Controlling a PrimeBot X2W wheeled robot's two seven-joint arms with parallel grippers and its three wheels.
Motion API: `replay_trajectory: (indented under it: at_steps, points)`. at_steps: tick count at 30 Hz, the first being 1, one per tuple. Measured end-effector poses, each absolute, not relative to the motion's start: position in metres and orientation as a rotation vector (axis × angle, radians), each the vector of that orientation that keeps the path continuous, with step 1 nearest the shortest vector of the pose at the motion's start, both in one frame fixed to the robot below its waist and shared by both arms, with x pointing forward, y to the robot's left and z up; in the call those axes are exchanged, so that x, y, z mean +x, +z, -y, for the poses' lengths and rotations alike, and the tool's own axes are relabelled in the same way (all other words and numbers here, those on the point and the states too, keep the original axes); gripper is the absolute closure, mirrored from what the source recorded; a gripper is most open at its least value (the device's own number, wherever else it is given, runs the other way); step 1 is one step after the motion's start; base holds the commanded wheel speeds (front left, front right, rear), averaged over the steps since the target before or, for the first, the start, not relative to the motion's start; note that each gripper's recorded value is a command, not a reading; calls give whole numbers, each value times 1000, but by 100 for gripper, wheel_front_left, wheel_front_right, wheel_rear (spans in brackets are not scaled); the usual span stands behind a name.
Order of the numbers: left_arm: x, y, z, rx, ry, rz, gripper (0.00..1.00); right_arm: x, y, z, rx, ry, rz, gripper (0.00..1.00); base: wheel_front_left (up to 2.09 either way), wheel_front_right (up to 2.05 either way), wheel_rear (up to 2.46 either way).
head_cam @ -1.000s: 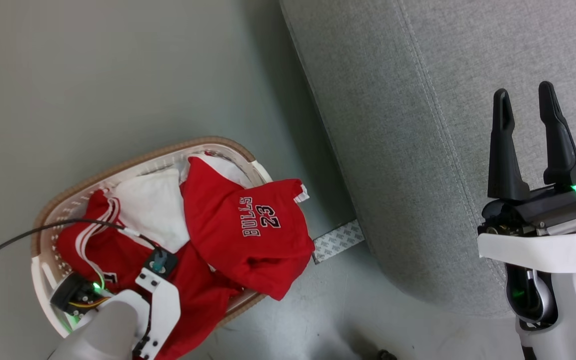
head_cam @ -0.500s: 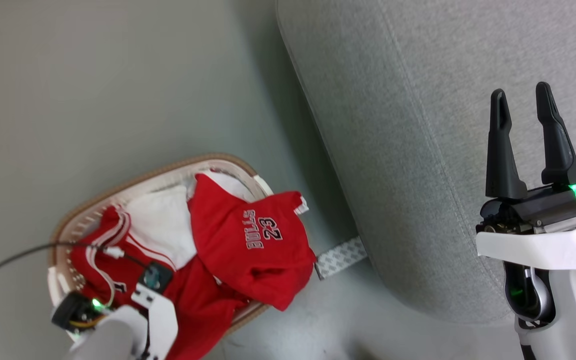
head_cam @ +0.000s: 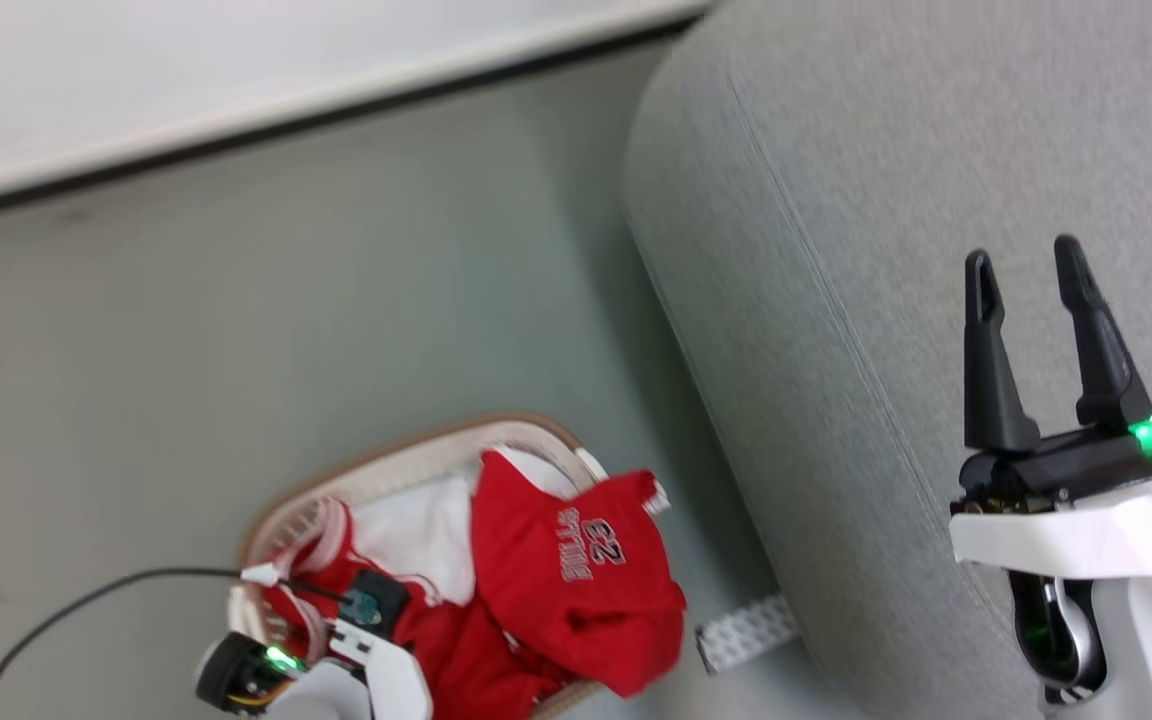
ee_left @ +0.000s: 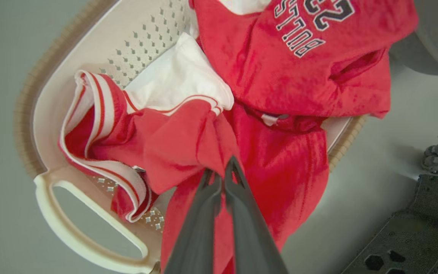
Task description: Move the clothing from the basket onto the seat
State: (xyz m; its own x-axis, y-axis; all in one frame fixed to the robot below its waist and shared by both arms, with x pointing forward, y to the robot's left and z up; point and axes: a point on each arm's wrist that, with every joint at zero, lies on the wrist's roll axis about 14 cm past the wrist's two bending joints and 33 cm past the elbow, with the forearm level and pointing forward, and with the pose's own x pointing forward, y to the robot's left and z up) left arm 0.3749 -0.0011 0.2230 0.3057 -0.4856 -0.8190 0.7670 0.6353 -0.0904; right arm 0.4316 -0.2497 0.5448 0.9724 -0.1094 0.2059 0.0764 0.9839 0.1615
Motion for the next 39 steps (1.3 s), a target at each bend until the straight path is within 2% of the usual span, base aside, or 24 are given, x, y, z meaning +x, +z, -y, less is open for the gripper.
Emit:
replay_trajectory:
  at_steps: [19, 39]
  points:
    - [397, 359, 1, 62, -669, -498, 100, 409, 586, 191, 231, 87, 317, 0, 0, 0, 0]
    - [420, 535, 6, -68, -658, 43, 100, 384, 597, 151, 258, 198, 336, 0, 0, 0, 0]
